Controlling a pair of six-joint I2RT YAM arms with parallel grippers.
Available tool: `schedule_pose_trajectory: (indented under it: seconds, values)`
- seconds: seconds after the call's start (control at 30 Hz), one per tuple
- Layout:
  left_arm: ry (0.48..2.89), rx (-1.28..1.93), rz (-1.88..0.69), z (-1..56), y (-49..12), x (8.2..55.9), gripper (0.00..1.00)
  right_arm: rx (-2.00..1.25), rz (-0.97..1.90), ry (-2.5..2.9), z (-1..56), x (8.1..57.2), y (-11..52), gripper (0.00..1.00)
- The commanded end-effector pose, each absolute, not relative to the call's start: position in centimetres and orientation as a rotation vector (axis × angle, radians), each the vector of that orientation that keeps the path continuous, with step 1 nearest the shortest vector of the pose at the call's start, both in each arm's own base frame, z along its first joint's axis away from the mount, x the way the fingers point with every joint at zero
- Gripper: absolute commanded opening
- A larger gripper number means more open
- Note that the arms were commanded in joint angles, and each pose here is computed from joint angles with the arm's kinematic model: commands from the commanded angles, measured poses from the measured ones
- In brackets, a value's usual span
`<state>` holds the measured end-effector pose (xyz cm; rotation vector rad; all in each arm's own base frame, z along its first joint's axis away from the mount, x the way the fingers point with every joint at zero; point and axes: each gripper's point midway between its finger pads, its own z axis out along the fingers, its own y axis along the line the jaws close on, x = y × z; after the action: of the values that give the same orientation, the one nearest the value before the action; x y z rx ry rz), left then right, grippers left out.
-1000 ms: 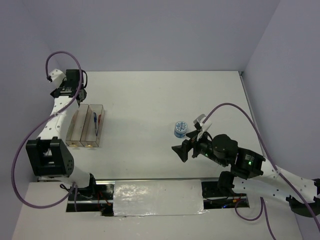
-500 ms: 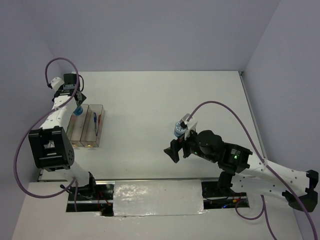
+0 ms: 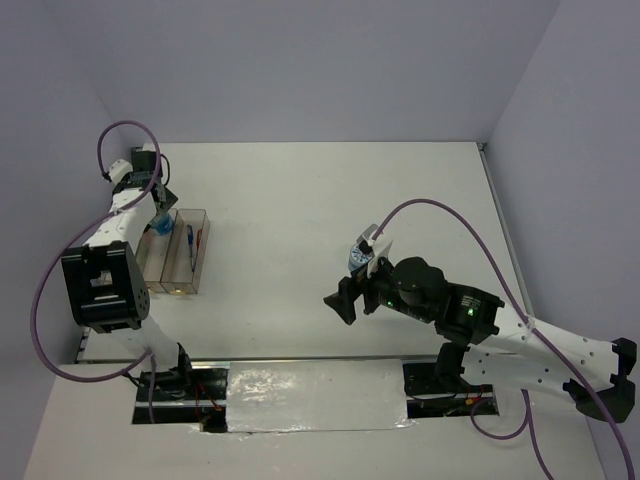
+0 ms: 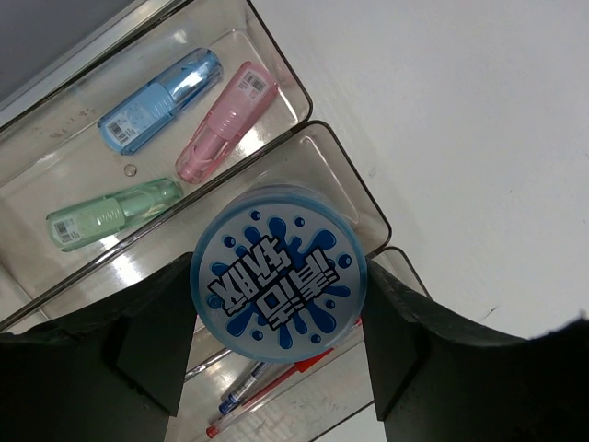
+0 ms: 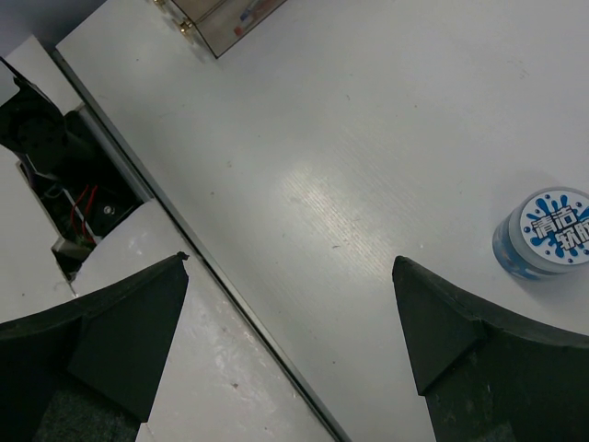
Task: Sort the stationery into containers
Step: Place the stationery in the storage box, then pick up the stationery from the center of the board.
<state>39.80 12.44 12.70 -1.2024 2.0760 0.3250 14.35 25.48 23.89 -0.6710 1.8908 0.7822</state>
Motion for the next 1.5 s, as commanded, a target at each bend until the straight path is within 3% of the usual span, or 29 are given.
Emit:
schedule_pose_trajectory:
  seconds: [0.0, 0.23, 0.33, 0.37, 0.43, 0.47, 0.67, 0.83, 0.93, 1.03, 1.13, 1.3, 1.47]
  values:
    - [2.030, -1.235, 0.309, 12.5, 12.8, 40.8, 0.07, -0.636, 0.838, 1.811, 27.1, 14.6, 26.2, 1.00]
    - [2.079, -1.247, 0.342, 10.7, 12.9, 40.6, 0.13, -0.636, 0.844, 1.806, 27.0, 14.4, 25.9, 1.00]
    - [2.082, -1.249, 0.346, 10.5, 12.9, 40.6, 0.29, -0.636, 0.846, 1.804, 27.0, 14.3, 25.8, 1.00]
    - [2.080, -1.252, 0.344, 10.5, 12.9, 40.6, 0.45, -0.636, 0.844, 1.806, 27.0, 14.4, 25.8, 1.00]
    - [2.073, -1.258, 0.346, 10.6, 12.9, 40.5, 0.63, -0.638, 0.842, 1.804, 27.0, 14.4, 25.8, 1.00]
    - [2.056, -1.270, 0.341, 11.0, 12.9, 40.4, 0.77, -0.638, 0.842, 1.804, 27.0, 14.3, 25.7, 1.00]
    - [2.017, -1.252, 0.301, 12.5, 12.6, 40.5, 0.99, -0.641, 0.844, 1.804, 26.9, 14.3, 25.7, 1.00]
    - [2.010, -1.257, 0.294, 13.0, 12.4, 40.3, 0.99, -0.649, 0.849, 1.805, 27.0, 14.1, 25.6, 1.00]
    - [1.966, -1.186, 0.262, 16.1, 11.2, 40.6, 0.99, -0.626, 0.850, 1.795, 27.5, 14.1, 25.2, 1.00]
    - [1.971, -0.949, 0.097, 19.3, 6.0, 42.6, 0.99, -0.502, 0.806, 1.801, 28.5, 15.1, 23.6, 1.00]
    - [1.958, -0.570, -0.168, 23.3, -4.4, 43.7, 0.99, -0.198, 0.670, 1.824, 30.0, 17.1, 18.8, 1.00]
    - [1.972, 0.015, -0.498, 24.9, -23.8, 40.3, 0.99, 0.274, 0.415, 1.875, 30.9, 17.3, 8.6, 1.00]
    - [2.005, 0.337, -0.608, 21.8, -37.0, 36.9, 0.99, 0.324, 0.199, 1.917, 30.1, 16.0, 3.2, 1.00]
